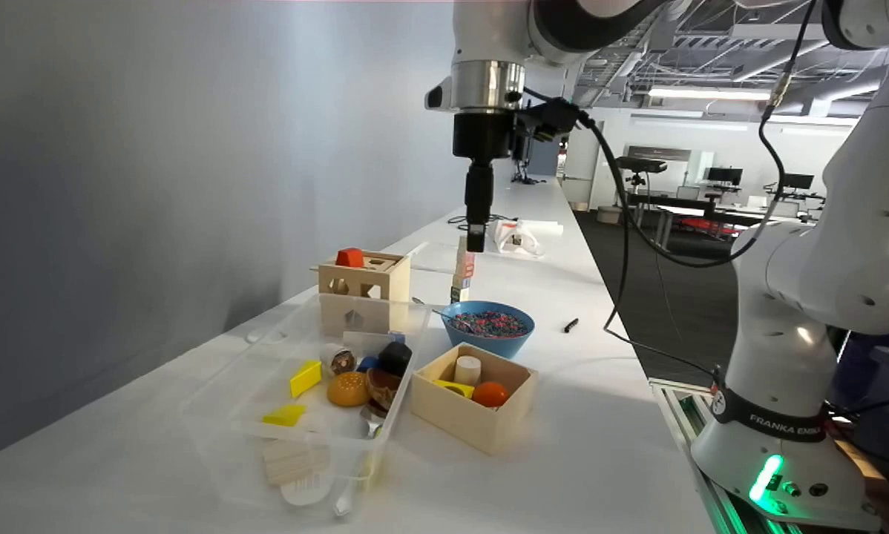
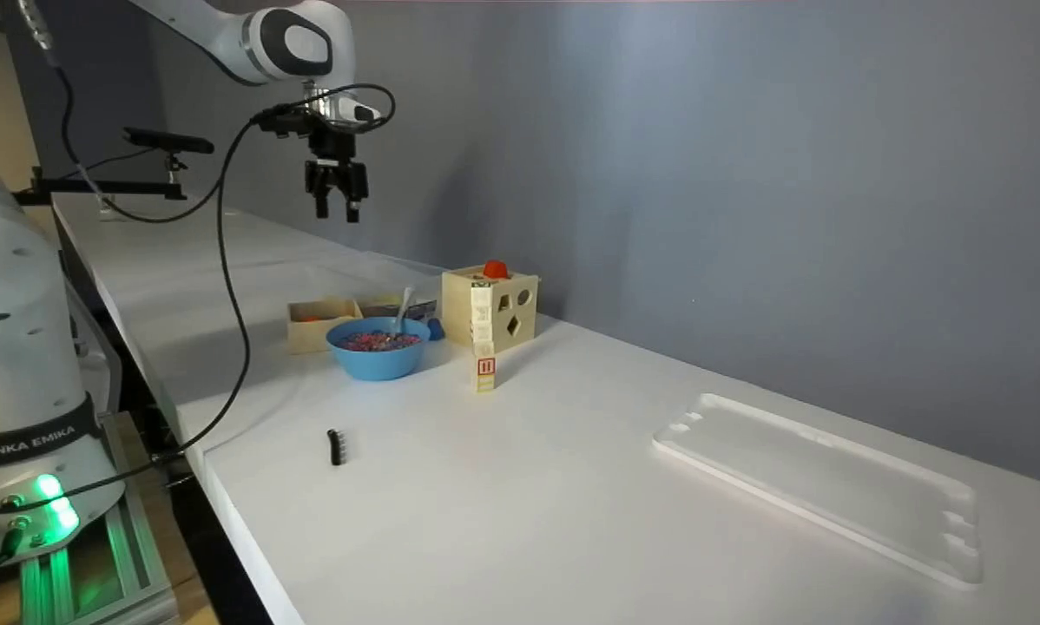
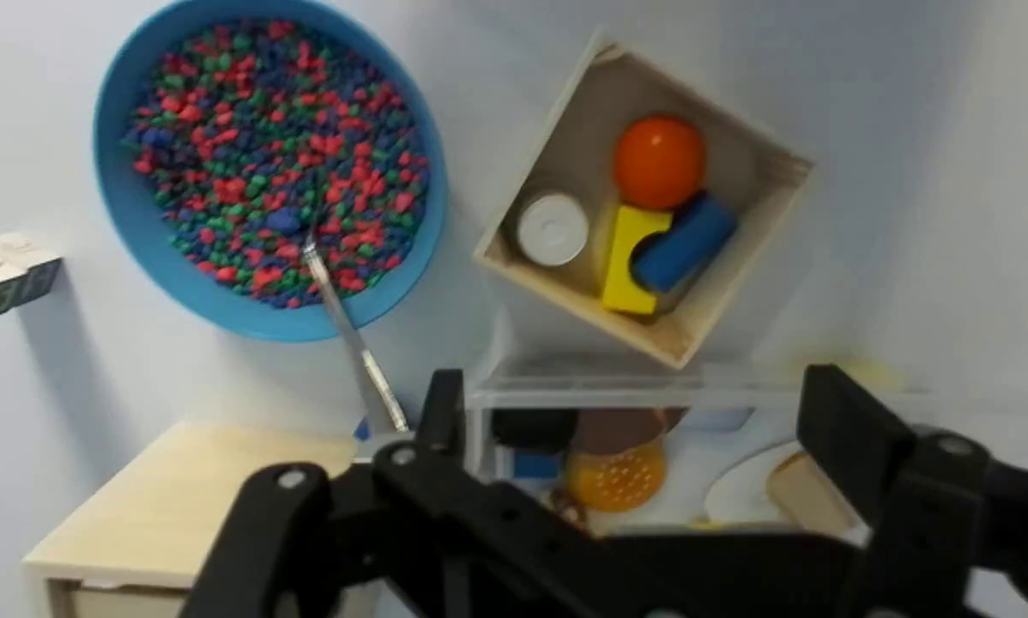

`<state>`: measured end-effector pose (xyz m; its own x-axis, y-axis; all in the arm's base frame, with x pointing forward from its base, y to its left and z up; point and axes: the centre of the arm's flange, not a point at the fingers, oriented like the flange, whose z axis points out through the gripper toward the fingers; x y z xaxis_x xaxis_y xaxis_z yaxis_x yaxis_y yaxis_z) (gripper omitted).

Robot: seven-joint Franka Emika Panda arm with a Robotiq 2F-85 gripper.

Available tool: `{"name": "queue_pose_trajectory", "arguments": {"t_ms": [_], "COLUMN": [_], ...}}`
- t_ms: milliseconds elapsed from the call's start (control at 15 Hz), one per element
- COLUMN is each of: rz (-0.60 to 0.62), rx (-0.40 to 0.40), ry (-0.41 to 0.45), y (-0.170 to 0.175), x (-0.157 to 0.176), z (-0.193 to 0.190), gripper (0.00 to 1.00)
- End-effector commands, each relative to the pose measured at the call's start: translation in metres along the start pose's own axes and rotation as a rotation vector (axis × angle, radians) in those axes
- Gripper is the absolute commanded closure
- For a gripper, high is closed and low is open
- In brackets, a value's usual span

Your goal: Put the white lid on the transparent bowl

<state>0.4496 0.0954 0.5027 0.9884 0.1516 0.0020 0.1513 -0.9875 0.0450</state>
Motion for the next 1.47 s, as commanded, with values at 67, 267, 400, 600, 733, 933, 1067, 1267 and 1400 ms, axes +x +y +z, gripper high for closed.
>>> {"name": "queue_pose_trajectory", "arguments": {"t_ms": [67, 267, 400, 600, 733, 933, 1067, 1267, 1400], "rz": [0.164, 0.292, 0.385, 0.552, 0.502, 0.535, 0.538, 0.54, 0.556], "rx": [-0.08, -0.129, -0.156, -0.193, -0.17, -0.173, -0.172, -0.172, -0.143], "ry": [0.12, 0.176, 0.199, 0.157, 0.18, 0.17, 0.17, 0.171, 0.161], "y": [0.089, 0.15, 0.188, 0.254, 0.241, 0.257, 0.253, 0.253, 0.257], "x": [0.051, 0.065, 0.068, 0.065, 0.05, 0.052, 0.055, 0.055, 0.061], "z": [-0.012, -0.019, -0.025, -0.024, -0.02, -0.015, -0.015, -0.016, -0.017], "gripper": [0.0, 0.0, 0.0, 0.0, 0.0, 0.0, 0.0, 0.0, 0.0]}}
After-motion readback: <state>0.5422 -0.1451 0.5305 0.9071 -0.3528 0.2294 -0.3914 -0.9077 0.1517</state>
